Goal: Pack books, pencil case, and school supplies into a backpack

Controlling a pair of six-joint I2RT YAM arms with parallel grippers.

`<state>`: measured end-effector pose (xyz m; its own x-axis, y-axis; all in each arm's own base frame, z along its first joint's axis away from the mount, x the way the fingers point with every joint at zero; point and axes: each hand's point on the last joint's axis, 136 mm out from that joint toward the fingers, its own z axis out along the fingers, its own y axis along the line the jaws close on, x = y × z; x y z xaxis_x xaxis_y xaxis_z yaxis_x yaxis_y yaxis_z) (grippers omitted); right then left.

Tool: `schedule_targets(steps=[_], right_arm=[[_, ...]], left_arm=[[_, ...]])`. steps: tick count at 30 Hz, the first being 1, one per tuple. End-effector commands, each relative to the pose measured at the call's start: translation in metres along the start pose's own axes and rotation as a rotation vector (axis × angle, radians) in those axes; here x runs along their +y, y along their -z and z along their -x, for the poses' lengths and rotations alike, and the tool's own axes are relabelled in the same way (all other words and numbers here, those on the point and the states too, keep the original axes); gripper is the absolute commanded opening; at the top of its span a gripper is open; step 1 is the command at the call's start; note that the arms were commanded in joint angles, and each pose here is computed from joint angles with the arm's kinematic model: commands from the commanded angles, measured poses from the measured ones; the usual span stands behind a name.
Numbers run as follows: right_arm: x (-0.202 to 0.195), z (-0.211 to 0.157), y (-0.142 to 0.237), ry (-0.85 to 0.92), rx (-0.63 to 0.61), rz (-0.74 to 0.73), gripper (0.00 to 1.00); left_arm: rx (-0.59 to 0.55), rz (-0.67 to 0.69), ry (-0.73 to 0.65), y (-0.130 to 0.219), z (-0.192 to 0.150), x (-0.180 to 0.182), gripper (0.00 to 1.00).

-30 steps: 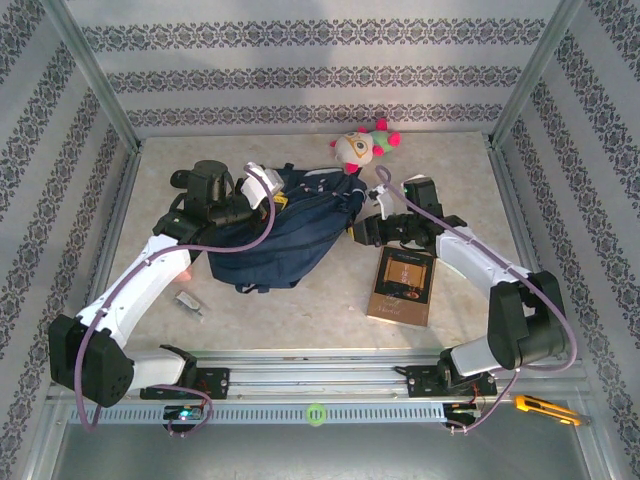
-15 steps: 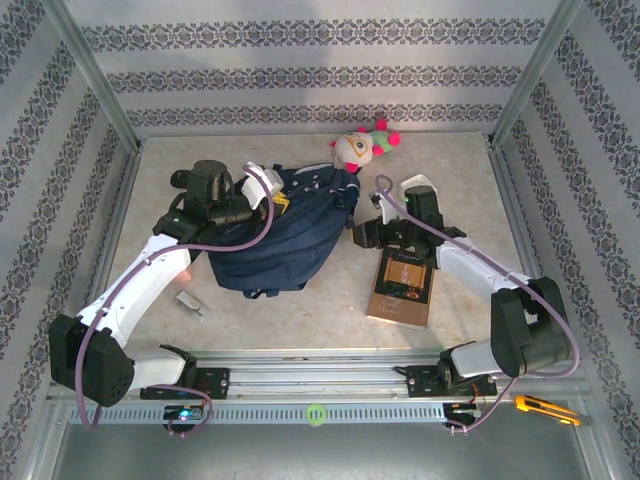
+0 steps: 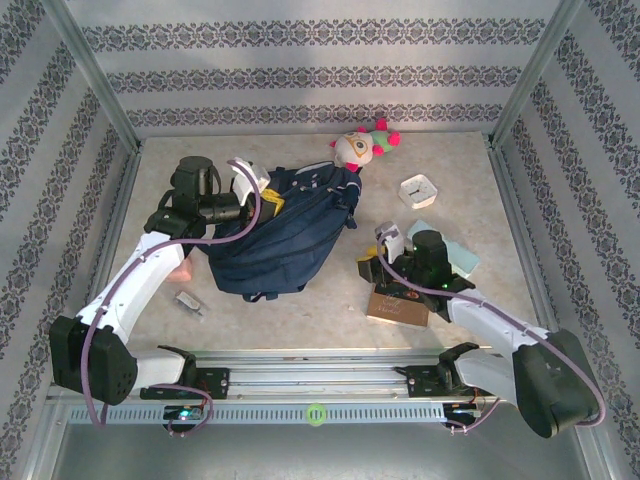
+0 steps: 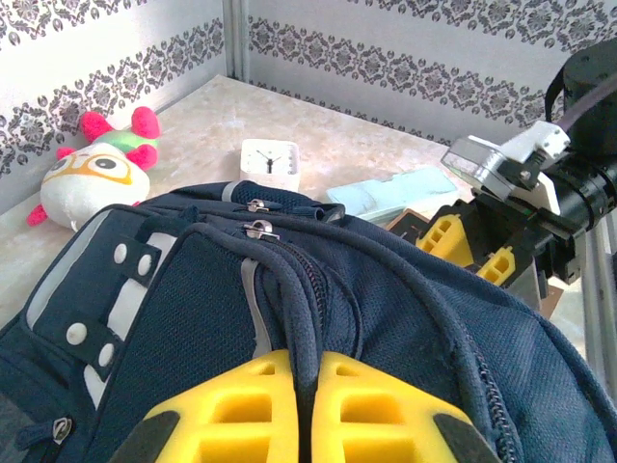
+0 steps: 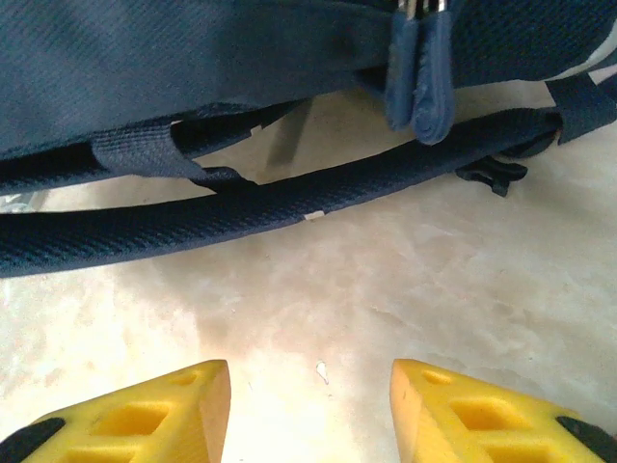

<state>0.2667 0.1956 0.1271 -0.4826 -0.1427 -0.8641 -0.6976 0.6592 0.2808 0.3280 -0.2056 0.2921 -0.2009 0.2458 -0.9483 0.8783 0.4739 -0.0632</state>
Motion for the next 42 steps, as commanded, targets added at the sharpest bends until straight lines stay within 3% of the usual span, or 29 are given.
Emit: schedule_targets(steps=[1,12,25,35,42], right_arm=[[0.005,0.027,-0.001,0.155,-0.113,-0.004,0.48],[0.008,0.047,-0.038,0.217,-0.196,0.101,0.48],[-0.013,0.069,-0.053,0.214,-0.233,0.068,0.48],[-0.012,0.075,-0.041,0.212,-0.267,0.097,0.35],[-0.002,0.081,-0.037,0.213,-0.282,0.156,0.21]], left_arm=[[-0.147,-0.056,-0.142,0.016,0.050,-0.013,0.00],[-0.171,-0.080,-0.145,0.020,0.055,-0.017,0.00],[-0.175,-0.085,-0.145,0.022,0.055,-0.019,0.00],[-0.174,-0.082,-0.140,0.020,0.053,-0.017,0.00],[-0.170,-0.076,-0.137,0.019,0.051,-0.016,0.00]])
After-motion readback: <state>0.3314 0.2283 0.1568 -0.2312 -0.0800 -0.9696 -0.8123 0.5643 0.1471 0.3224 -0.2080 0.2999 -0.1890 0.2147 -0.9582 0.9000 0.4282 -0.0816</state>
